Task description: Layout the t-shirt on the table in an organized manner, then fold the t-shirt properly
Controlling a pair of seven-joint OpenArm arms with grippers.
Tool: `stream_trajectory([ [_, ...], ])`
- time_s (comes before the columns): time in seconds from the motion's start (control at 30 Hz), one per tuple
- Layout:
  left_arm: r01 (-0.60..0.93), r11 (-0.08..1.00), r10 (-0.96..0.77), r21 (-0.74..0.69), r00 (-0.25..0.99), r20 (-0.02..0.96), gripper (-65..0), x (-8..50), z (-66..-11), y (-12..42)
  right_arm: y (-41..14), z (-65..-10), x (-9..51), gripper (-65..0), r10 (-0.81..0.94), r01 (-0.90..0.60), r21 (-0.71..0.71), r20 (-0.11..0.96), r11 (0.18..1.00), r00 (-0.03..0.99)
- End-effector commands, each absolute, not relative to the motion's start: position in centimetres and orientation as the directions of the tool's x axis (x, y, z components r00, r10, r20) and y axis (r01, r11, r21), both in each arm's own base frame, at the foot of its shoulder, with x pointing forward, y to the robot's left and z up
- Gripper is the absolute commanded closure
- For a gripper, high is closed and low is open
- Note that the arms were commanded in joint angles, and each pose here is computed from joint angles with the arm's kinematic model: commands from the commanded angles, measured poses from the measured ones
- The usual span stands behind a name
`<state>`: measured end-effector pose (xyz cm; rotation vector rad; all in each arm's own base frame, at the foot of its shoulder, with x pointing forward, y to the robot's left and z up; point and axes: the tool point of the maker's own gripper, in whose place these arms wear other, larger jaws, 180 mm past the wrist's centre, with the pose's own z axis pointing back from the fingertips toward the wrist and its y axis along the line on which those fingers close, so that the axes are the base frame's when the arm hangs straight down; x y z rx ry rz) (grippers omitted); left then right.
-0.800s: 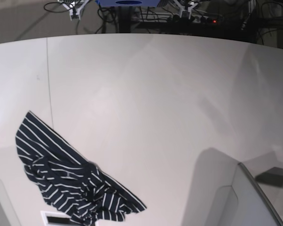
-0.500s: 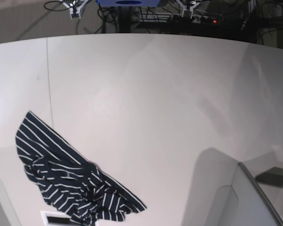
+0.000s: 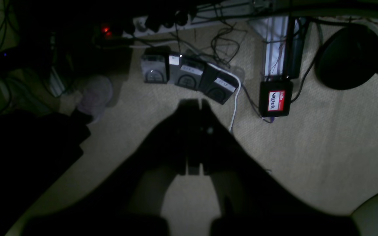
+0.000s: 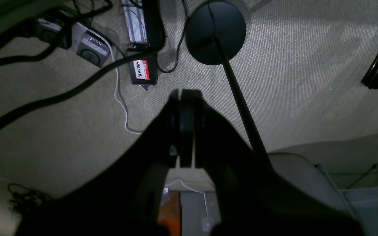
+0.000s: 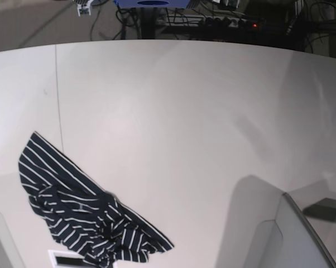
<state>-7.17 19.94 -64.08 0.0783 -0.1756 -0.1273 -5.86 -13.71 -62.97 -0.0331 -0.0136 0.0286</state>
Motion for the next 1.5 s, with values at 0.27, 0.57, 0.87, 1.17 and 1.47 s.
stream_trajectory([
  [0.27, 0.148, 0.982, -0.169, 0.118, 0.965, 0.202, 0.0, -9.7, -61.7, 22.1, -14.1, -60.2, -8.1, 0.0, 0.03, -0.029, -0.043, 0.023, 0.999, 0.999],
  [0.57, 0.242, 0.959, -0.28, 0.145, 0.872, 0.401, 0.0, -6.0, -55.5, 22.7, -14.8, -55.2, -6.6, 0.0, 0.028, -0.022, -0.066, 0.088, 0.998, 0.996],
  [0.87, 0.338, 0.932, -0.342, 0.133, 0.69, 0.638, 0.0, 0.0, -45.6, 19.0, -19.0, -45.0, 1.2, 0.0, 0.014, 0.047, -0.172, 0.337, 0.984, 0.941],
  [1.17, 0.288, 0.95, -0.236, 0.124, 0.399, 0.886, 0.0, 10.4, -35.6, 13.7, -19.3, -39.2, 15.7, -0.3, 0.112, -0.01, -0.157, 0.656, 0.988, 0.746],
  [1.47, 0.156, 0.984, -0.147, 0.085, 0.448, 0.882, 0.0, 17.7, -36.2, 12.5, -25.4, -35.8, 29.7, -34.8, 0.01, 0.117, -0.14, 0.682, 0.983, 0.731],
])
